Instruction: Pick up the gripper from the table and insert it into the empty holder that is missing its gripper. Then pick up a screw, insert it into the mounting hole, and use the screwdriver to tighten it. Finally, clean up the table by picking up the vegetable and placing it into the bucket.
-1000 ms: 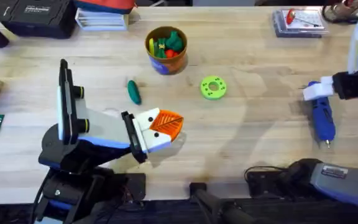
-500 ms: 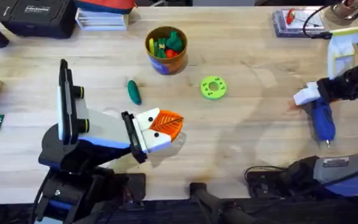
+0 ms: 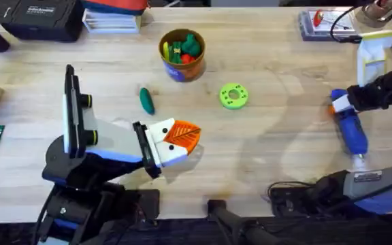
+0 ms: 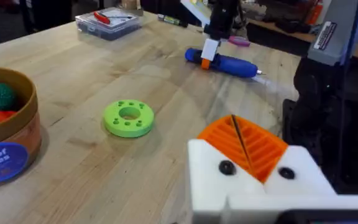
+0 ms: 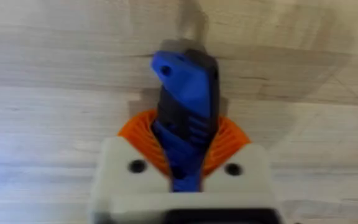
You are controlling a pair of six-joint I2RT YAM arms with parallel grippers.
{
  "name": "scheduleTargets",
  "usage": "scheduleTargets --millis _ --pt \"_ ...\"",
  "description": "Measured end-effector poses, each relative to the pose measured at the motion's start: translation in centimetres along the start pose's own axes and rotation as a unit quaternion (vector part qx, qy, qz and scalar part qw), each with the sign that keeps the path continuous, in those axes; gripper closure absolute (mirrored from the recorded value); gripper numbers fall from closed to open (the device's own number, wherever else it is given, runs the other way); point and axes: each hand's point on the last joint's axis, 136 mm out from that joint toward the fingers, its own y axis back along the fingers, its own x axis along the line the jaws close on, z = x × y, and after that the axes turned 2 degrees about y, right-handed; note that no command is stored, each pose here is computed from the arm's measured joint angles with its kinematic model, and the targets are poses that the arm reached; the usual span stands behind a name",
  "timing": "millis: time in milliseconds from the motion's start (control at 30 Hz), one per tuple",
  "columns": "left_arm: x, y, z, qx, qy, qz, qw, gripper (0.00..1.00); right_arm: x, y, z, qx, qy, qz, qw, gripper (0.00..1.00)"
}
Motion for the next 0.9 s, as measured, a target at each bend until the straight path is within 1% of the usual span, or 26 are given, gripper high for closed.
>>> scheduleTargets --millis 33,67,400,533,633,733,800,900 --pt "0.0 0.0 0.0 0.0 0.0 0.0 1.0 0.996 -0.1 -0.1 0.0 0.001 0.0 -0.001 1.0 0.947" --pt "0.0 0.0 0.0 0.0 0.0 0.0 1.0 0.996 -0.1 -0.2 0.0 0.001 -0.002 -0.001 1.0 0.975" --pt "0.0 0.0 0.0 0.0 0.0 0.0 1.0 0.996 -0.1 -0.1 0.3 0.001 0.0 -0.006 1.0 0.976" --pt "0.0 0.0 0.0 0.0 0.0 0.0 1.0 0.996 -0.3 0.6 1.9 -0.027 -0.007 -0.03 0.999 0.976" --pt "0.0 0.0 0.0 0.0 0.0 0.0 1.0 0.996 -0.6 2.9 3.9 -0.078 -0.023 -0.061 0.995 0.976" --pt "0.0 0.0 0.0 0.0 0.0 0.0 1.0 0.996 -0.7 7.0 5.9 -0.151 -0.048 -0.096 0.983 0.976" --pt "0.0 0.0 0.0 0.0 0.0 0.0 1.0 0.996 -0.6 9.8 6.5 -0.195 -0.067 -0.112 0.972 0.976" --pt "0.0 0.0 0.0 0.0 0.0 0.0 1.0 0.996 0.1 13.8 6.7 -0.255 -0.09 -0.123 0.955 0.976"
